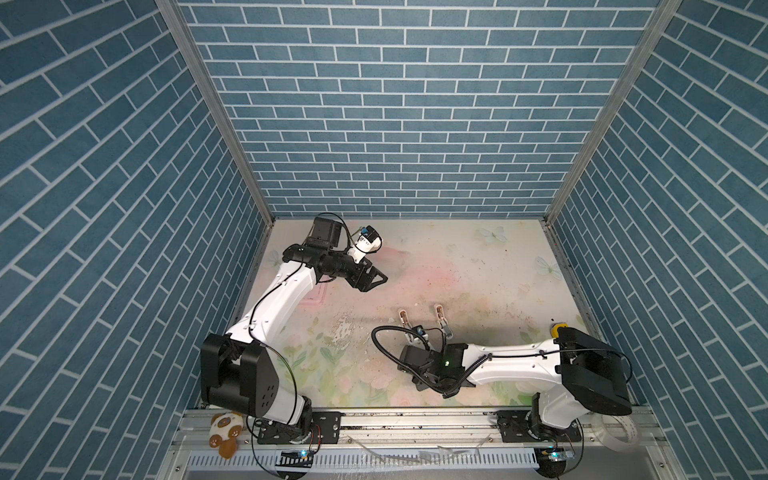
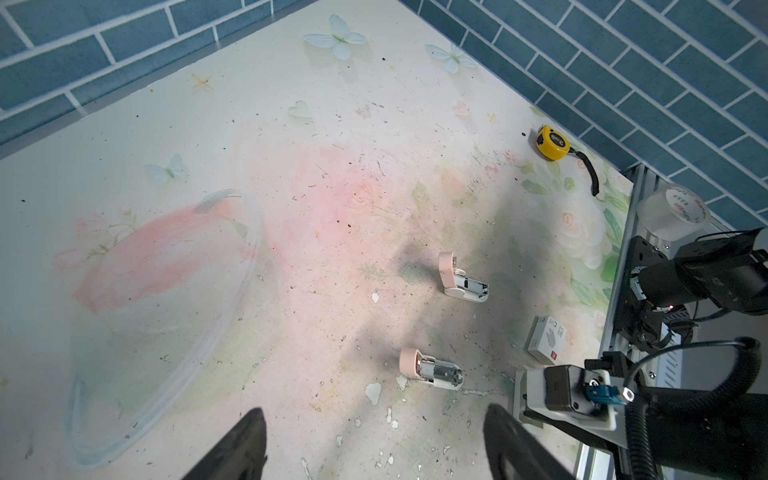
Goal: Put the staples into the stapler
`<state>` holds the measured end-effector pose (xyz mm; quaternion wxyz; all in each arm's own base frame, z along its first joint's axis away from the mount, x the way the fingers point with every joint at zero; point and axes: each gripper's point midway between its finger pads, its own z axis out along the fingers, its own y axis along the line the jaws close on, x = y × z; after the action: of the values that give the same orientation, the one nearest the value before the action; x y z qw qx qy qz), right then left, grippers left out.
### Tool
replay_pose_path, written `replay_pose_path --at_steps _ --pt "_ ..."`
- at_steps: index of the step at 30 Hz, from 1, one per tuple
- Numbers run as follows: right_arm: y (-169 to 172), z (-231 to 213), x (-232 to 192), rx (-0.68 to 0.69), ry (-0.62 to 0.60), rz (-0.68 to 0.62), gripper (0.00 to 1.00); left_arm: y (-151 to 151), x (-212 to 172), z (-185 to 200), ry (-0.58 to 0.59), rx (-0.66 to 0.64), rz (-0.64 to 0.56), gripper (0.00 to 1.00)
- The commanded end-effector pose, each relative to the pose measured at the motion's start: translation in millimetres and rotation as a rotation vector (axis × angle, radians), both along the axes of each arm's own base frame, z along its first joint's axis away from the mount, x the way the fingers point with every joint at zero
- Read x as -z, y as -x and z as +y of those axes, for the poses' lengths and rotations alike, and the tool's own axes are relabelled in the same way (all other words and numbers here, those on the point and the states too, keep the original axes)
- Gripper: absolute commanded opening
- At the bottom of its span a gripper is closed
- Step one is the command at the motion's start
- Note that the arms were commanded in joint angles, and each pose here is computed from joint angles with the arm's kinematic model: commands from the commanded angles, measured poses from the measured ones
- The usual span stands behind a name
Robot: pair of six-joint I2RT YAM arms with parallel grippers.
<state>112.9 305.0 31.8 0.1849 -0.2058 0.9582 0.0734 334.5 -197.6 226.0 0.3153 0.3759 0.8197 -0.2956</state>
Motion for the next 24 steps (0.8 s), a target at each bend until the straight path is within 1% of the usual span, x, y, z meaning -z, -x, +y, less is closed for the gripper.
replay_pose_path --at_steps 1,5,14,17,24 --pt "-5 -8 -6 0.040 -0.006 -0.029 0.02 3 -4 2 0.007 -0.003 -0.011 0.83" --pt "-6 -10 -8 0.040 -0.010 -0.041 0.02 2 -7 2 0.005 -0.003 -0.018 0.83" --pt "-19 3 -29 -0.008 -0.068 -0.102 0.01 3 -19 6 -0.019 0.001 -0.039 0.83" --pt "-26 8 -37 -0.023 -0.096 -0.125 0.01 2 -21 6 -0.014 -0.007 -0.043 0.83" --pt "-57 19 -57 -0.055 -0.177 -0.192 0.01 0 -27 8 -0.010 -0.020 -0.043 0.83"
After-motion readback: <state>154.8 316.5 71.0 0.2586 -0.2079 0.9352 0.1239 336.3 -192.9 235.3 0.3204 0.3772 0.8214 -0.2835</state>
